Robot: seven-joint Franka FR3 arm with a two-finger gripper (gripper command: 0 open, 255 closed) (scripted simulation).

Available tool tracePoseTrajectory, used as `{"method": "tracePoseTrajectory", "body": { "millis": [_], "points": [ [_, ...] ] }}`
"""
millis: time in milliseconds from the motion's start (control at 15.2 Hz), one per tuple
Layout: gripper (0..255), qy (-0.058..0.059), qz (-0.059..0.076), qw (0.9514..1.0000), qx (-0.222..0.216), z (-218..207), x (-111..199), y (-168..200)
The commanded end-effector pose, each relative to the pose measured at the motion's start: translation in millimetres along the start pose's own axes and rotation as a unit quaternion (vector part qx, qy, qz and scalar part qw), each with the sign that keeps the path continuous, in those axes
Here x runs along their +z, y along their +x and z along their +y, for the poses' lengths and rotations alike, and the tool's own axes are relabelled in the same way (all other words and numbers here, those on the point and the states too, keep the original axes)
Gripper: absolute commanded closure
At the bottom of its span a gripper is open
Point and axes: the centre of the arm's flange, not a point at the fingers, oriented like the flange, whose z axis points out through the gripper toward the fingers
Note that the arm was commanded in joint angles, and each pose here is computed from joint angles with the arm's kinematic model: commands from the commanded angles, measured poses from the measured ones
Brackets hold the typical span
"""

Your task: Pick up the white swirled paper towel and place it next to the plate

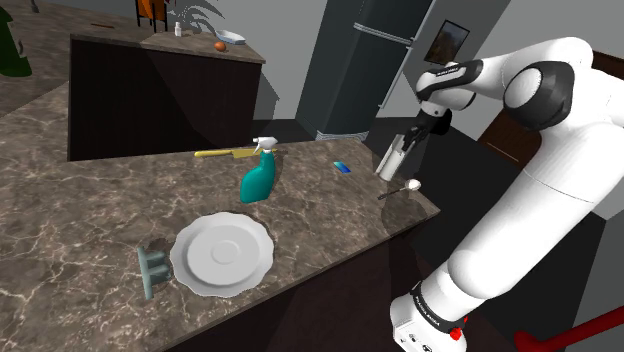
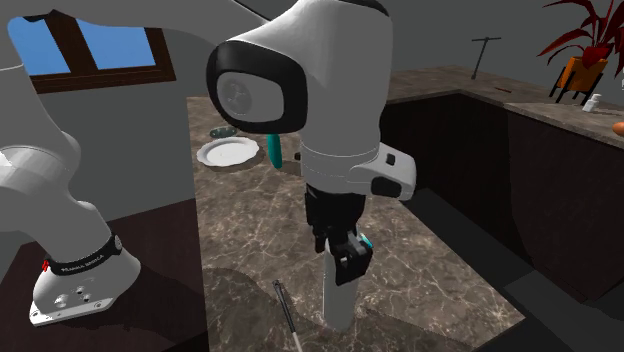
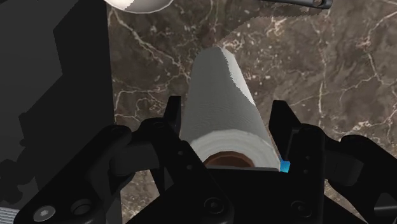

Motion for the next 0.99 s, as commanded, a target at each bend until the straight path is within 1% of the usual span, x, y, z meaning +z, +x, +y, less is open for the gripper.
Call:
{"method": "tracePoseTrajectory", "body": {
  "millis": [0, 924],
  "points": [
    [255, 0.0, 0.0, 1.0, 0.0, 0, -11, -2],
    [255, 0.0, 0.0, 1.0, 0.0, 1, -85, -2]
  ]
}}
